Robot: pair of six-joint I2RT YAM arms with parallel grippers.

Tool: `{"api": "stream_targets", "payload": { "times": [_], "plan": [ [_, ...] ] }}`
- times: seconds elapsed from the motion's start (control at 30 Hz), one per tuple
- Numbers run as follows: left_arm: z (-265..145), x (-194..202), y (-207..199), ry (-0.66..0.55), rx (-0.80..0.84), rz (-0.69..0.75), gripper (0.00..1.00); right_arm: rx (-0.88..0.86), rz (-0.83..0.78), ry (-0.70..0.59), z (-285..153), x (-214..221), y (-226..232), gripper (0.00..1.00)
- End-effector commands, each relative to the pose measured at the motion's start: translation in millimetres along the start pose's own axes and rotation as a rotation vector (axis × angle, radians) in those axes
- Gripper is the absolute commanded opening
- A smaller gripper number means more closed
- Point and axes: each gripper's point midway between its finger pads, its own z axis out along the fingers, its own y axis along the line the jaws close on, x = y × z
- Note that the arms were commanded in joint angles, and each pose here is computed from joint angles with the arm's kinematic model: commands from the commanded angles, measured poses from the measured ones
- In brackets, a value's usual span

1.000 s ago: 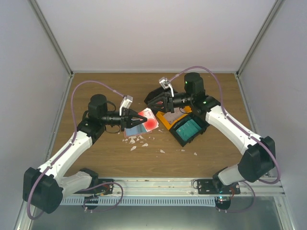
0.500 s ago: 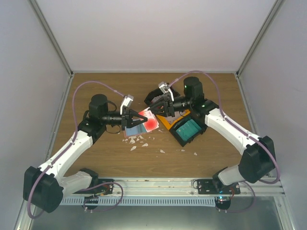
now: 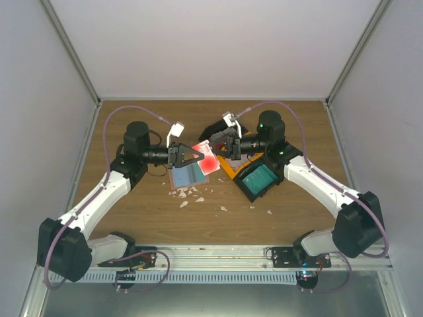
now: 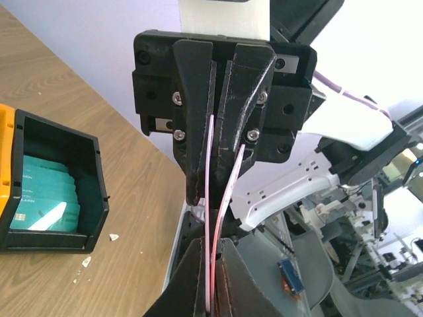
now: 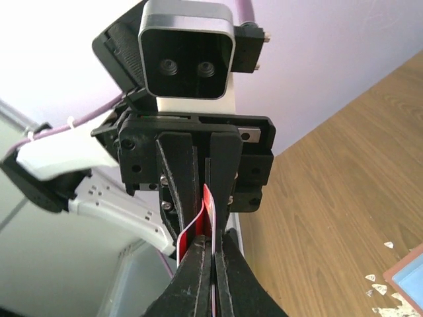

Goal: Put the credit cards into the card holder
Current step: Insert the credit card into the card holder.

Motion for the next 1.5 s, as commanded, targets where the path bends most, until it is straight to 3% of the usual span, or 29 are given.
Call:
{"api": "stream_targets", "payload": {
  "times": [0.0, 0.5, 1.27, 1.47],
  "plan": [
    [-5.2, -35.0, 4.5, -0.083, -0.015, -0.001, 0.01, 0.008, 0.12, -0.072, 3.6, -16.4, 3.8, 0.0],
    [-15.4, -37.4, 59.0, -0.054, -0.026, -0.209, 0.04, 0.127, 0.328, -0.213, -33.3, -57.1, -51.5, 0.01],
    [-18.9, -21.0, 84.8, -0.033, -0.04, -0.294, 0.06, 0.238, 0.35, -0.307, -74.0, -77.1, -100.7, 0.01],
    [-22.7, -18.0, 91.8, -0.041, -0.063, -0.312, 0.0, 0.307, 0.331, -0.323, -85.8, -76.6, -111.8, 0.01]
  ]
}}
